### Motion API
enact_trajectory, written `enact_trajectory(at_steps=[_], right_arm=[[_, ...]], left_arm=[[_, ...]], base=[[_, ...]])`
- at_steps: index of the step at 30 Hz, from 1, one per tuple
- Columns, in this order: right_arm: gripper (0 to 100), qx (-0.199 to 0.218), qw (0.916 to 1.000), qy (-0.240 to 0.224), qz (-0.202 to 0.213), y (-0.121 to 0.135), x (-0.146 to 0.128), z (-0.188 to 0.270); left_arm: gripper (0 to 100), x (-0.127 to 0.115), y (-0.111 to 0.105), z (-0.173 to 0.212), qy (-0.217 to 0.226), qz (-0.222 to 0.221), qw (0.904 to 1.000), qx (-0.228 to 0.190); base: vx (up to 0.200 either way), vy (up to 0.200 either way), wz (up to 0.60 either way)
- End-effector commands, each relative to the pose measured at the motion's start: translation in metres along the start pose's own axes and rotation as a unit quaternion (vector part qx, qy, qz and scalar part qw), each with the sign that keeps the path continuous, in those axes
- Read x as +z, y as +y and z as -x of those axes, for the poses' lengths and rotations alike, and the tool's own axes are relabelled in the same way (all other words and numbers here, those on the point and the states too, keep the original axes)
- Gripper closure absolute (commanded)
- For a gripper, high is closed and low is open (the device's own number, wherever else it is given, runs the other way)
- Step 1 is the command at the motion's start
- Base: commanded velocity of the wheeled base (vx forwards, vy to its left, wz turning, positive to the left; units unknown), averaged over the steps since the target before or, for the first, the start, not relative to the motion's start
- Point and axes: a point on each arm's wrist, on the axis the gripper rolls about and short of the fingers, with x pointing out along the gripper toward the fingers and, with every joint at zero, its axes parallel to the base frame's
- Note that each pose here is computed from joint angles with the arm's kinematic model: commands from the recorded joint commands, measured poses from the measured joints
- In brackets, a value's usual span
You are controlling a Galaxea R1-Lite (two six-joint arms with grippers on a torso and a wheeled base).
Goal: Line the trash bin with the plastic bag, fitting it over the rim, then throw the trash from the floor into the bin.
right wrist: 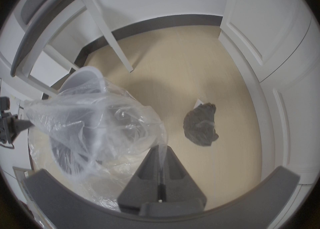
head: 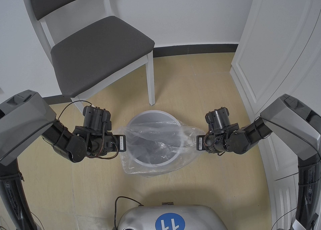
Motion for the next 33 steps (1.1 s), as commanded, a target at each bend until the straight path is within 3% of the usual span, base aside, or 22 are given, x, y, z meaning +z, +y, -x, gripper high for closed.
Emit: enact_trajectory(at_steps=[1,8,13,26,27,33], right_arm=[[100,-0.007,1.0,0.003,-0.005,-0.006,-0.011,-0.019],[100,-0.005,1.0,-0.003,-0.002,-0.006,-0.009,-0.016],[100,-0.004,1.0,-0.003,0.005,-0.001,-0.01,-0.004],[100,-0.007,0.9995,0.018,0.025,-0.004,-0.022,-0.001],[0,-0.005,0.9992,0.018,0.034,-0.005,-0.022,0.003],[0,0.005,0.9985,-0.014,0.053,-0.006,-0.004,0.036]], left_arm=[[100,-0.008,0.01,-0.015,0.009,0.007,0.9999,0.01],[100,0.002,0.016,0.003,-0.005,0.012,0.9998,0.014],[100,-0.004,0.014,0.03,-0.001,0.009,1.0,-0.001],[100,-0.014,0.022,0.015,0.018,0.012,0.9997,0.011],[100,-0.014,0.021,0.017,0.017,0.012,0.9997,0.009],[100,-0.01,0.018,0.021,-0.004,0.009,0.9999,0.0]], base=[[0.0,0.0,0.0],[0.0,0.0,0.0],[0.0,0.0,0.0],[0.0,0.0,0.0],[0.0,0.0,0.0],[0.0,0.0,0.0]])
